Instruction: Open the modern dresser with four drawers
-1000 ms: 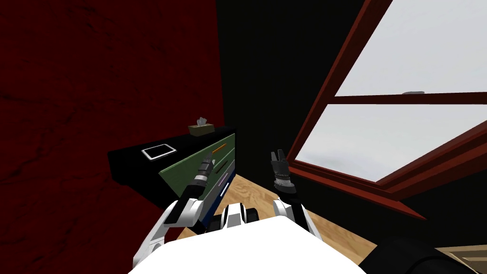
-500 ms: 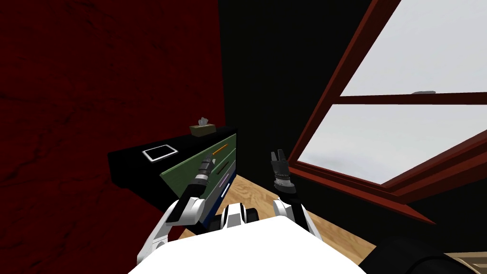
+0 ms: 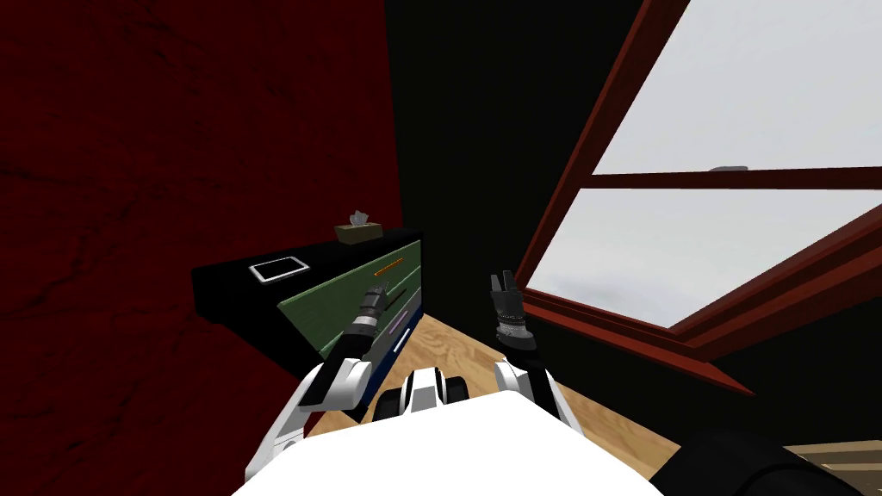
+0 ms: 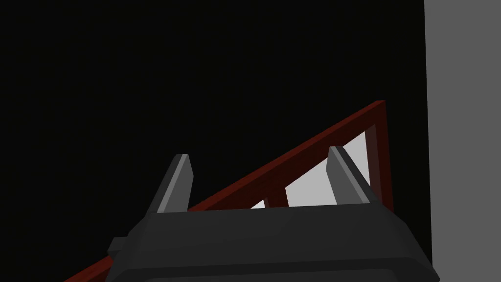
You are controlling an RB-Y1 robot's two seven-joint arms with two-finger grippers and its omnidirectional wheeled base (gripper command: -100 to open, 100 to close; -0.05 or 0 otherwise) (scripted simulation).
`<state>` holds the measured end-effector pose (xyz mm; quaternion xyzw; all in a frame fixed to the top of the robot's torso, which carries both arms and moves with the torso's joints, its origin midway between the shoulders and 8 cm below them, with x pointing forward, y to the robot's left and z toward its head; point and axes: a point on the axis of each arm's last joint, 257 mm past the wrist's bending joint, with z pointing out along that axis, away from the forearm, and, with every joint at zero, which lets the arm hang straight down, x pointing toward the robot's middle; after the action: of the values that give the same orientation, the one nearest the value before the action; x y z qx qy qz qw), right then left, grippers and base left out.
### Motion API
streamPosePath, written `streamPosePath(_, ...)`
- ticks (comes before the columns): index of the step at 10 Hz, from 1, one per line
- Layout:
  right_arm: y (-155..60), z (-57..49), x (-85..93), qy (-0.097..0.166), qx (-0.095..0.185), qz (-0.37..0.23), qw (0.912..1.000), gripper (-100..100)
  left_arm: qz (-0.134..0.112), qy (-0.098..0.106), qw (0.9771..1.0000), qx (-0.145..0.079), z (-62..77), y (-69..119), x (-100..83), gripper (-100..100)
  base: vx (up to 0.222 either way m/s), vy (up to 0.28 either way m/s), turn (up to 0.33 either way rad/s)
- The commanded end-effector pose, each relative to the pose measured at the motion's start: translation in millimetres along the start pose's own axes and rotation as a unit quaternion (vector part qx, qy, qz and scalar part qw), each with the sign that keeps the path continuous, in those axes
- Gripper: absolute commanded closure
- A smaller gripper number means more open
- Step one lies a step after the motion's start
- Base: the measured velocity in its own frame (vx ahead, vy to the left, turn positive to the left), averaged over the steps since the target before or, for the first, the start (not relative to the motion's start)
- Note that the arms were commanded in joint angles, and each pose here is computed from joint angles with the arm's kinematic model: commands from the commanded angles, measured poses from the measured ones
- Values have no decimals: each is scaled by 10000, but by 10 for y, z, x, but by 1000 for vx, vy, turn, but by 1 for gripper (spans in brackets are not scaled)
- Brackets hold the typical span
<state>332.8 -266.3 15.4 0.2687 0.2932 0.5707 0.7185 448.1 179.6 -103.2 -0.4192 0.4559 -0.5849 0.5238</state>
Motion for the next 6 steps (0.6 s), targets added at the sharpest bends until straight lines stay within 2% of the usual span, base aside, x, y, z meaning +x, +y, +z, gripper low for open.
streamPosePath(1, 0, 0, -1, 1, 1, -2, 10000, 0, 143, 92, 9999, -26, -19, 18, -12, -100, -6, -12, -2)
streamPosePath(3, -1, -1, -2, 2, 2, -4, 10000, 0, 197, 138, 9997, -19, -21, 36, -35, -100, 33, 58, 2)
streamPosePath(5, -1, -2, -2, 2, 2, -5, 10000, 0, 187, 143, 9997, -19, -13, 68, -56, -100, 73, 140, -2)
streamPosePath(6, -1, -2, -2, 2, 3, -5, 10000, 0, 15, 42, 10000, -1, 12, 84, -54, -100, 83, 147, -1)
